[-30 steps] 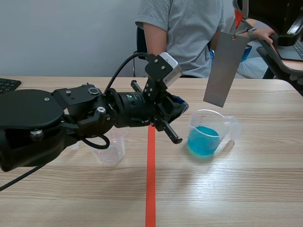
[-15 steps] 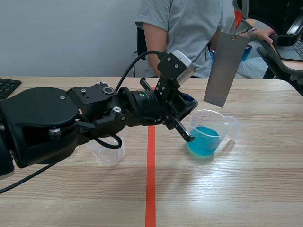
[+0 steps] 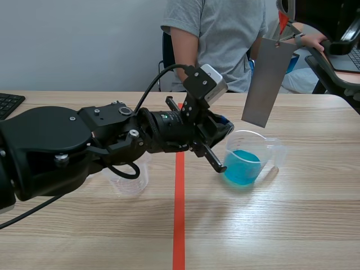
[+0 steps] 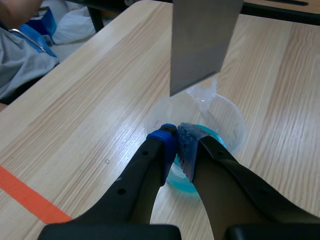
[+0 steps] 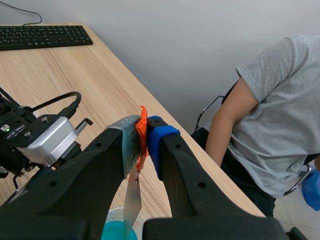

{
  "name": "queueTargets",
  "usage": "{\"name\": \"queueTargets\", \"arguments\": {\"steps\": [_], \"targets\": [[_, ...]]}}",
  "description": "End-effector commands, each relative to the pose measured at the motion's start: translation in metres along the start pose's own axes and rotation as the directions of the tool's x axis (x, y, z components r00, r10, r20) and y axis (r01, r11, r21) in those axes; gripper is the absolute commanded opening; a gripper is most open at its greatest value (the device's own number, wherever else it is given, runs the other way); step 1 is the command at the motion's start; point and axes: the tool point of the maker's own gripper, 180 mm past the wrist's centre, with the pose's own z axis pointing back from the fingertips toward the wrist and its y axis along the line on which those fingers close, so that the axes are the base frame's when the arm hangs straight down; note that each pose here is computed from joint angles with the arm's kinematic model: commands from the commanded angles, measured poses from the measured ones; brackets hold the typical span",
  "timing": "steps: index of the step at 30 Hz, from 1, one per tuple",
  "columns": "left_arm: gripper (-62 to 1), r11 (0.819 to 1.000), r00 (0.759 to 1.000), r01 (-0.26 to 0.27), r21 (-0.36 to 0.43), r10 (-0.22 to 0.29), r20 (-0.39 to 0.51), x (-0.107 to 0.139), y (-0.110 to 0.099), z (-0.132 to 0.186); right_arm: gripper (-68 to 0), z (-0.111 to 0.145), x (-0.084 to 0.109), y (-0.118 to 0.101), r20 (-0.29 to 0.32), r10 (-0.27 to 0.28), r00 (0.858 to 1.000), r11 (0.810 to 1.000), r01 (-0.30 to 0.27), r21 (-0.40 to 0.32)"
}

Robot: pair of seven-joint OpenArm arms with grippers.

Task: Do the redox reaction experiment.
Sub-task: 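Raise the plate and point at it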

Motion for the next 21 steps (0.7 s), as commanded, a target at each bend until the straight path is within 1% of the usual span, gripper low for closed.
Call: {"name": "queueTargets", "arguments": {"steps": [1,21], "targets": [[-56.9,1.000,0.999,0.009,-0.004,-0.008,0.049,0.0179,0.0014,-0.0025,-66.0,0.0024,0.0121,-0.0029,0.031,0.024,0.999,1.000,-0.024,0.001],[-56.9,1.000,0.999,0.008,0.003,-0.008,0.039,0.0138,0.0044,-0.0005,-66.0,0.0024,0.0122,-0.0029,0.032,0.024,0.999,1.000,-0.024,0.001]]}}
